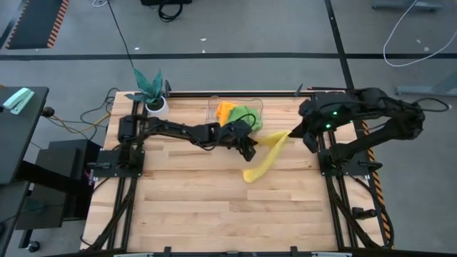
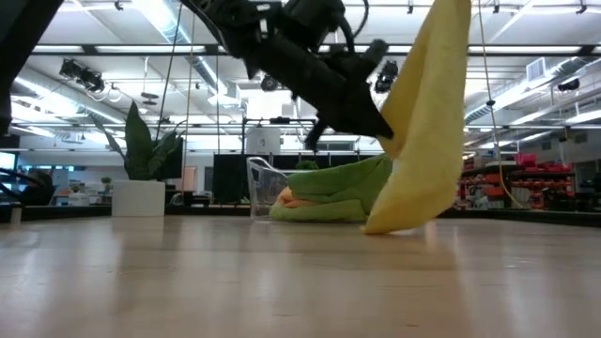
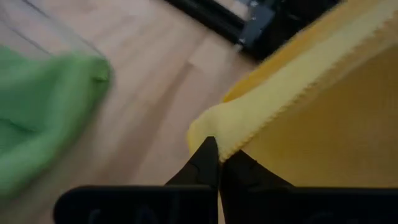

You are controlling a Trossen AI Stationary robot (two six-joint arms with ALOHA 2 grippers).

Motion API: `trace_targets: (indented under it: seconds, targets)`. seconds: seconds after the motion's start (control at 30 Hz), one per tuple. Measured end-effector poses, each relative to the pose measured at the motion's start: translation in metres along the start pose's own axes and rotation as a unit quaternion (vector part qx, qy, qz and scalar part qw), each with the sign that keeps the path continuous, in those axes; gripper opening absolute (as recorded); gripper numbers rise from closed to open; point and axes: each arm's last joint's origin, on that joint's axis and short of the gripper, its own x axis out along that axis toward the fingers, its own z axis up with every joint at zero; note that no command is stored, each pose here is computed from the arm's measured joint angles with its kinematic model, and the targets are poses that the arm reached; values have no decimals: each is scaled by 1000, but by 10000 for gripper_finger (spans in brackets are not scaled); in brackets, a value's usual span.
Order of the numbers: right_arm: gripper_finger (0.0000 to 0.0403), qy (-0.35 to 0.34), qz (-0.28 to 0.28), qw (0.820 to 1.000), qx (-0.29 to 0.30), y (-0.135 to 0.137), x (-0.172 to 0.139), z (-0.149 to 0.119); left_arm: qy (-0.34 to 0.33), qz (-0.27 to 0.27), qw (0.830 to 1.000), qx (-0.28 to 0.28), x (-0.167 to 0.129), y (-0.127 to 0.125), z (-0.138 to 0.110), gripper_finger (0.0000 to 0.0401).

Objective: Fold microfiber towels
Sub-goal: Fold the yellow microfiber cloth

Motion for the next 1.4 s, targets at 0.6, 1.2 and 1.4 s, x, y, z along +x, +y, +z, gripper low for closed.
trace_targets:
  seconds: [0.6,1.2,1.4]
  targets:
    - [0,74,-36,997,9,10,-12,-34,-3,82,996,29,-104,-33,38,4]
    - [0,126,-15,992,-9,48,-5,-61,-71,37,997,-6,-186,-102,35,4]
    - [0,151,-6,988,7,67,1,-74,-60,26,997,-29,-193,-132,7,4]
